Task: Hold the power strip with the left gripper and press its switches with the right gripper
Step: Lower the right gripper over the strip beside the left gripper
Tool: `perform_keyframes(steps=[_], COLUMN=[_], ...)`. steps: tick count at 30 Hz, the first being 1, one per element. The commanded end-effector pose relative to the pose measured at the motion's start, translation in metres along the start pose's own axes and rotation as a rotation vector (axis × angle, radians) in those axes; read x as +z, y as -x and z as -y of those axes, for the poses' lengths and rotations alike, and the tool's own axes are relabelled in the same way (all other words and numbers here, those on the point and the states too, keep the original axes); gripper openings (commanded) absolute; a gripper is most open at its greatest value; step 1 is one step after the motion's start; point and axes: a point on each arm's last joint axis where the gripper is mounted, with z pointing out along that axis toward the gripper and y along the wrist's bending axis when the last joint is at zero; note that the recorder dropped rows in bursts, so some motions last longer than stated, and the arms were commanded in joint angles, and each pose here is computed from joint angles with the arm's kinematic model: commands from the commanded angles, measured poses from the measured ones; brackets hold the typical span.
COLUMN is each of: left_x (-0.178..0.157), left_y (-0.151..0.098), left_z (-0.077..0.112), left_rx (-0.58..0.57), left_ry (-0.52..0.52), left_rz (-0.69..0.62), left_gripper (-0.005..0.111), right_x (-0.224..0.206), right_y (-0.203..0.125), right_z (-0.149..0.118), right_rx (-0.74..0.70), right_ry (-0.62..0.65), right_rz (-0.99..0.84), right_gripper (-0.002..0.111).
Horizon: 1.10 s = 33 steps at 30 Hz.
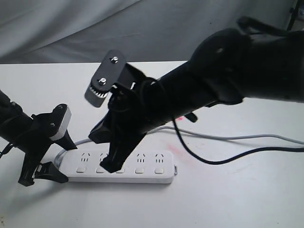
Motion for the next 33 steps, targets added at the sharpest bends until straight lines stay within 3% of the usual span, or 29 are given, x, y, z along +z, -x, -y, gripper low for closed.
perform_keyframes(steps=[1, 11, 20, 28, 33], left_x=[0.002, 0.002, 0.002, 0.002, 0.002], left_y=[0.001, 0.001, 0.001, 0.001, 0.001], left_z=[0.002, 0.002, 0.002, 0.002, 0.002], left_rx=[0.002, 0.005, 0.005, 0.003, 0.003], left_ry=[-0.011, -0.011, -0.011, -0.011, -0.011], left_rz=[0.008, 0.008, 0.008, 0.008, 0.008], left_gripper=[0.067, 0.067, 0.067, 0.067, 0.067], right_x=[0.034, 0.068, 0.068, 0.068, 0.073], right_y=[-0.001, -0.014, -0.014, -0.012, -0.014], right_z=[0.005, 0.002, 0.005, 0.005, 0.007], right_rx=[-0.028, -0.044, -0.046, 0.003, -0.045], right_ry=[0.023, 0.007, -0.026, -0.026, -0.043], right_rz=[0.005, -0.026, -0.024, 0.001, 0.006], right_gripper=[0.000, 0.000, 0.032, 0.034, 0.034])
